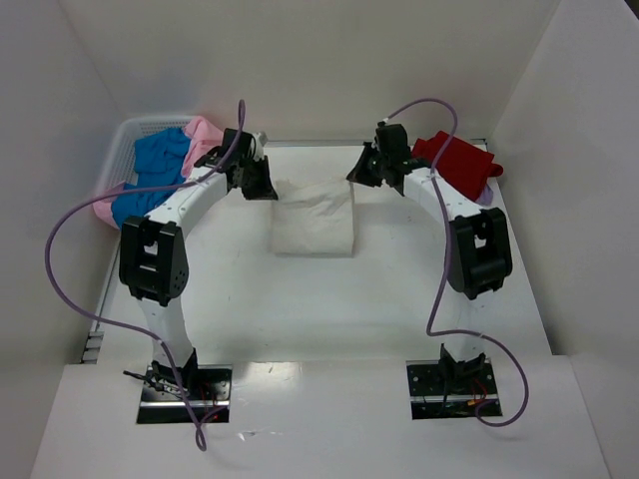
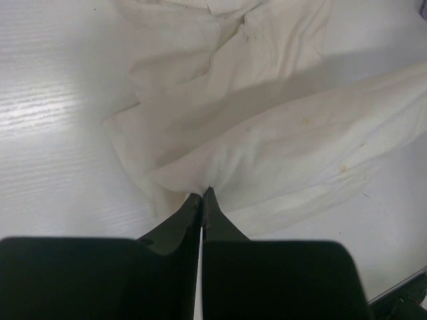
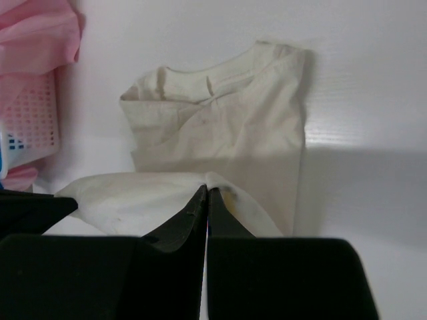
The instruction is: Fold and stack the t-shirts
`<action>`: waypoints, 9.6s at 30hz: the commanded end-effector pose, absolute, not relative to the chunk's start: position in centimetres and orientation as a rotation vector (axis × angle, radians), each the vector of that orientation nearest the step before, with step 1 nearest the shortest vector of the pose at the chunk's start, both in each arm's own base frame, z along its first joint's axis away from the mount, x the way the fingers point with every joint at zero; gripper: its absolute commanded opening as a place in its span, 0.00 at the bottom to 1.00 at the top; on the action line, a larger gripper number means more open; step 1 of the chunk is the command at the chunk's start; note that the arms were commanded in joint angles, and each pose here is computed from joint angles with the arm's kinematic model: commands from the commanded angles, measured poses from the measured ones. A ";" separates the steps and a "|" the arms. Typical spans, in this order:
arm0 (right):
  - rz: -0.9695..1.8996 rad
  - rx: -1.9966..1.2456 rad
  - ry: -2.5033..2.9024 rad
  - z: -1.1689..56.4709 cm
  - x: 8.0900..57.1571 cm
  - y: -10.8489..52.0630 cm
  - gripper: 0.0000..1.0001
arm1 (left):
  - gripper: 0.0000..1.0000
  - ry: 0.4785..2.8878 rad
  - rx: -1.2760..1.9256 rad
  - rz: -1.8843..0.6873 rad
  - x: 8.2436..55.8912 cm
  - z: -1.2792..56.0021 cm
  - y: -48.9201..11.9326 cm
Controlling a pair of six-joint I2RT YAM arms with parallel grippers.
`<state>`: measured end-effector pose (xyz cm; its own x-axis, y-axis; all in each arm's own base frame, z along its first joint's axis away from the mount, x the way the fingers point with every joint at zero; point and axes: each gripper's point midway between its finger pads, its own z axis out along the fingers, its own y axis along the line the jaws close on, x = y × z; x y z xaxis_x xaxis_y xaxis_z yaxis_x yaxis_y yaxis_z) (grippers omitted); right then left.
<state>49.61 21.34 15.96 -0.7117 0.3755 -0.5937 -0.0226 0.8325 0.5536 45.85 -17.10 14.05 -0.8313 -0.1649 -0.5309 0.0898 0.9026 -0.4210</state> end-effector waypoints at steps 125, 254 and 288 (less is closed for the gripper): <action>1.048 -0.024 2.458 3.4 50.4 28.8 0.00 | 0.08 2.524 0.143 -1.112 42.0 3.6 -25.4; 0.797 0.321 2.615 -1.9 49.3 25.6 0.70 | 1.00 2.222 -0.017 -0.733 35.6 20.9 -14.1; 0.432 0.274 2.516 5.1 54.8 19.3 0.00 | 1.00 2.154 -0.006 -0.780 32.8 22.1 -13.3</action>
